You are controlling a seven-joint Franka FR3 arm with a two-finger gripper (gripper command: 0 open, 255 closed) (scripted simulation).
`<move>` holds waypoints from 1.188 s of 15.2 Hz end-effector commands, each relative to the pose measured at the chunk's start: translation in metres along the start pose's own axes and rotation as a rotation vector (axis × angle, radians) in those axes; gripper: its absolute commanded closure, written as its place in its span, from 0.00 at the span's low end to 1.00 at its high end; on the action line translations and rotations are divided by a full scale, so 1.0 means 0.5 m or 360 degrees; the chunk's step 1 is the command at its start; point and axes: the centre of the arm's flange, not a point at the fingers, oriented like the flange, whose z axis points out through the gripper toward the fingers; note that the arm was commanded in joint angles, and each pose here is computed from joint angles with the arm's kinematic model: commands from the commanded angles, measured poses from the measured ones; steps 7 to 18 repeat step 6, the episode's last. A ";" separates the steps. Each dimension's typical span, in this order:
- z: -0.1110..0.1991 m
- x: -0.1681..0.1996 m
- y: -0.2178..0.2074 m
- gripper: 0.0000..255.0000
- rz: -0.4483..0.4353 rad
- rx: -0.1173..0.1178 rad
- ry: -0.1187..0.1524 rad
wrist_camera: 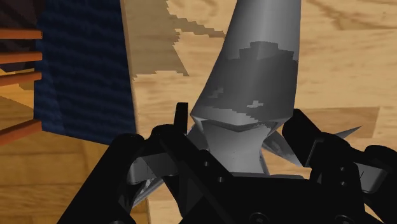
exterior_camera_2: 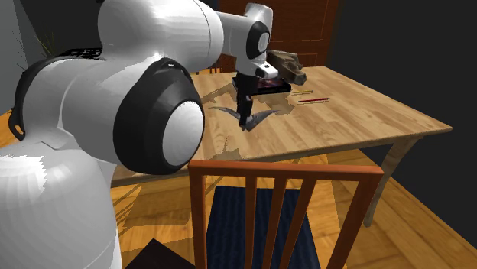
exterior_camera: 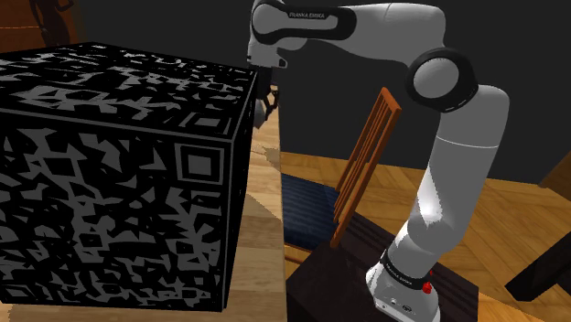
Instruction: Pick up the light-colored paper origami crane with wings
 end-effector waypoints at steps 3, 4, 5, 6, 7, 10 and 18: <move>-0.044 -0.005 0.001 1.00 0.0000 0.0000 0.0000; -0.054 -0.006 0.001 1.00 0.0000 0.0000 0.0000; -0.056 -0.007 0.001 1.00 0.0000 0.0000 0.0000; -0.056 -0.007 0.001 1.00 0.0000 0.0000 0.0000; -0.056 -0.007 0.001 1.00 0.0000 0.0000 0.0000; -0.056 -0.007 0.001 1.00 0.0000 0.0000 0.0000; -0.056 -0.007 0.001 1.00 0.0000 0.0000 0.0000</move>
